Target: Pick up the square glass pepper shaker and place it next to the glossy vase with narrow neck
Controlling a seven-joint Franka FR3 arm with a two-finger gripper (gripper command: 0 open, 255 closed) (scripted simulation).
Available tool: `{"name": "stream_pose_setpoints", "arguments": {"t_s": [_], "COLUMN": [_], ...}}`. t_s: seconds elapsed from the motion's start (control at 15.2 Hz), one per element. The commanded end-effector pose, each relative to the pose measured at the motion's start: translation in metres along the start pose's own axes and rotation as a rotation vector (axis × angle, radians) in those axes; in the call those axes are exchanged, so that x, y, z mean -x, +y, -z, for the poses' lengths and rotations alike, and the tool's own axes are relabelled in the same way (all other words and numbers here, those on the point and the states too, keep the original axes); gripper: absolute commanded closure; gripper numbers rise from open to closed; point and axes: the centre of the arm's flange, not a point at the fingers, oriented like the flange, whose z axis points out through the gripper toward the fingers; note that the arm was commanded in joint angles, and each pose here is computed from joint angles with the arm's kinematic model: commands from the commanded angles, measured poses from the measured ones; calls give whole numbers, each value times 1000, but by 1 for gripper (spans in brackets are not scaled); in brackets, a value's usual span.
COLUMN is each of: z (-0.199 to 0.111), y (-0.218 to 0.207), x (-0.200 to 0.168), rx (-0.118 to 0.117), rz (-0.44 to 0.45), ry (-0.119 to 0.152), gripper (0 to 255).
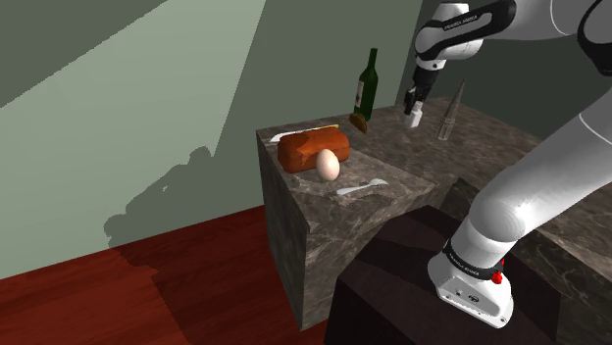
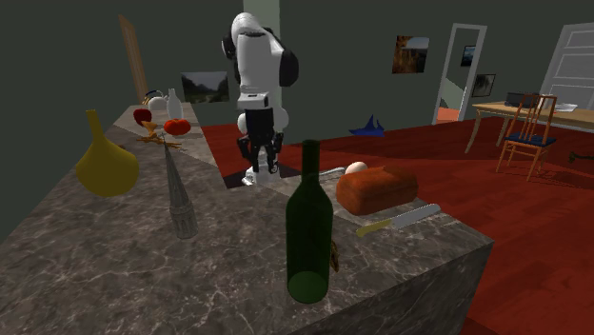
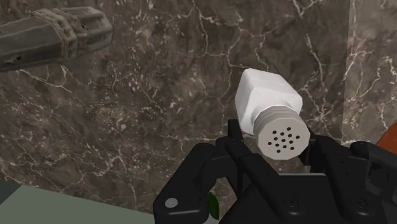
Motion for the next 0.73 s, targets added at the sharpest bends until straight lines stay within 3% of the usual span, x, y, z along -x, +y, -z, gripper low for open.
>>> {"name": "stream_pose_setpoints", "arguments": {"t_s": [0.0,0.66], "z": [10,63], "y": [0,1], "x": [-1,-6], "rx": [0,0], "rz": [0,0], "ry": [-1,-1], "gripper": [255,255]}}
